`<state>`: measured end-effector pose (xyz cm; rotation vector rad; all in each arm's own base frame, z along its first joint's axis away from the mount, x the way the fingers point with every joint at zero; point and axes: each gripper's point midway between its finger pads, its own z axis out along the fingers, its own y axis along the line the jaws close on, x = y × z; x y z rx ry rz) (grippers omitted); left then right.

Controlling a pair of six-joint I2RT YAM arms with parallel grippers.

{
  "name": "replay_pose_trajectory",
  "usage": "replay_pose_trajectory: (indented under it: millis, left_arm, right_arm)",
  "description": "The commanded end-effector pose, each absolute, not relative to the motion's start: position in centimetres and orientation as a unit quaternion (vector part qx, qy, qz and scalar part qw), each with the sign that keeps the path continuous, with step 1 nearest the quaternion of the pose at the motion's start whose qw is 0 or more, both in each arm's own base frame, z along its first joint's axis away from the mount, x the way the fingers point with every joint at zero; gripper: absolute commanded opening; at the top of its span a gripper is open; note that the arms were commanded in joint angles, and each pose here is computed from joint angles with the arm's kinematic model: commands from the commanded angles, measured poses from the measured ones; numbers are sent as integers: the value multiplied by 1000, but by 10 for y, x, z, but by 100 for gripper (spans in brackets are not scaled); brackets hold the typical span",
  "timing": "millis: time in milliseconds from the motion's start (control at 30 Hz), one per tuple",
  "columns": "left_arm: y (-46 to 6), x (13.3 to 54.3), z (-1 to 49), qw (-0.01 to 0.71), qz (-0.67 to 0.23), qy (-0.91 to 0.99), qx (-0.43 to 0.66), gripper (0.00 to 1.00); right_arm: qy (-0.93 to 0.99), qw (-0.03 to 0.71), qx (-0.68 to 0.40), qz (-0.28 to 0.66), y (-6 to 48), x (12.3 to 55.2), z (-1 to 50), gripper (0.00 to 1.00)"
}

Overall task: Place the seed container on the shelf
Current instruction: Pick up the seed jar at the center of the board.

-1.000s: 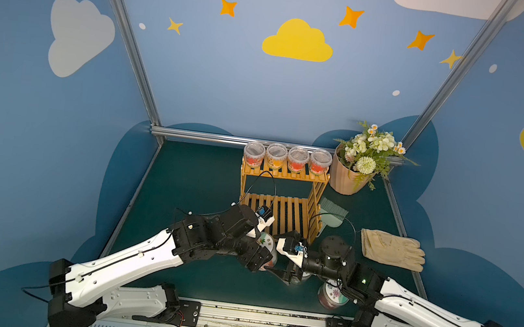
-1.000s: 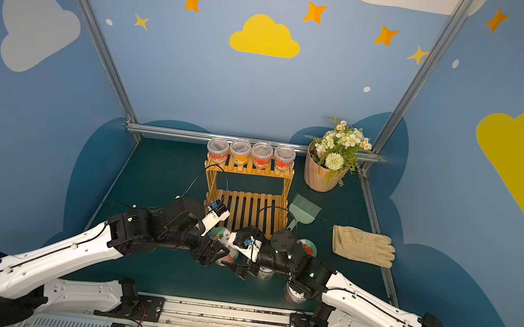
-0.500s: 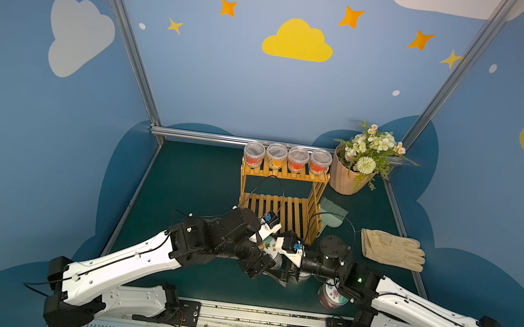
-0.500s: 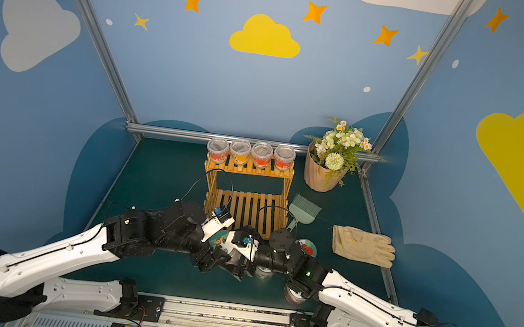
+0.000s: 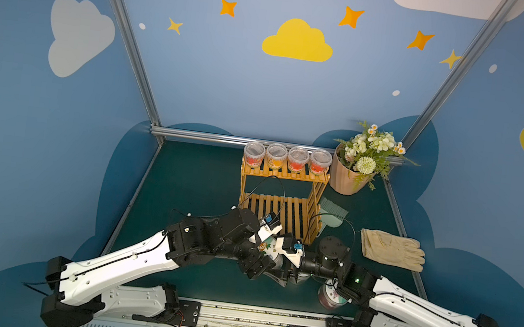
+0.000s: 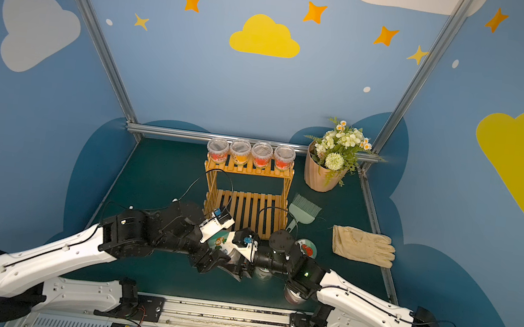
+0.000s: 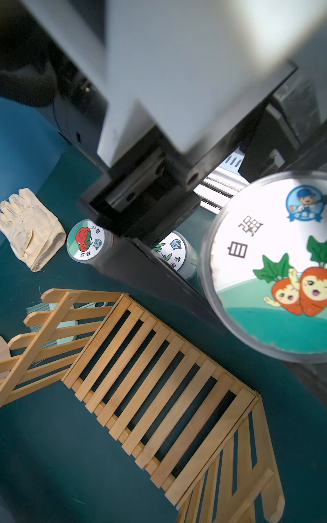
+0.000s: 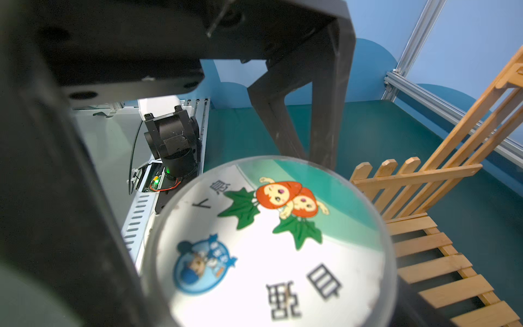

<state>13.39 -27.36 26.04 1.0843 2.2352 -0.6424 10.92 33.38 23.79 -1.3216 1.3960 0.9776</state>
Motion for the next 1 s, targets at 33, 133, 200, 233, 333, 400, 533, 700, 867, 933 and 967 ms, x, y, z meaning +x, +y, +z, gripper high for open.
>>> replay_pose_trajectory:
  millis: [33,133,200,233,333,400,533,700,867,933,967]
  left_arm:
    - [-268,133,279,313,-253,827,392,90]
    - [-261,141,280,338,-251,833,358,100]
    - [-251,145,282,361,-259,835,325,100]
    - [-247,147,285,375,-267,832,308,100]
    - [-225,157,289,411,-291,830,239,100]
    - [-206,166,284,425,-294,836,183,100]
    - [-184,176,265,424,-297,850,102,100]
    - [-186,178,246,403,-314,857,76,100]
    - [-189,180,226,377,-305,873,60,100]
    - [-191,181,224,372,-309,873,58,100]
    - [-193,179,223,368,-312,874,63,100]
  right_arm:
    - [577,475,-527,405,336,114,240,76]
    - [591,488,-508,393,338,125,237,74]
    - [611,495,-490,376,338,137,231,74]
    - [622,496,-481,368,339,143,227,74]
    - [673,492,-449,321,339,168,207,74]
    - [709,492,-416,288,339,188,193,74]
    - [735,498,-376,265,349,212,184,75]
    - [756,508,-334,241,362,239,176,76]
    - [756,530,-315,221,376,260,172,76]
    - [759,539,-300,210,377,270,172,76]
    - [763,540,-291,205,378,275,170,76]
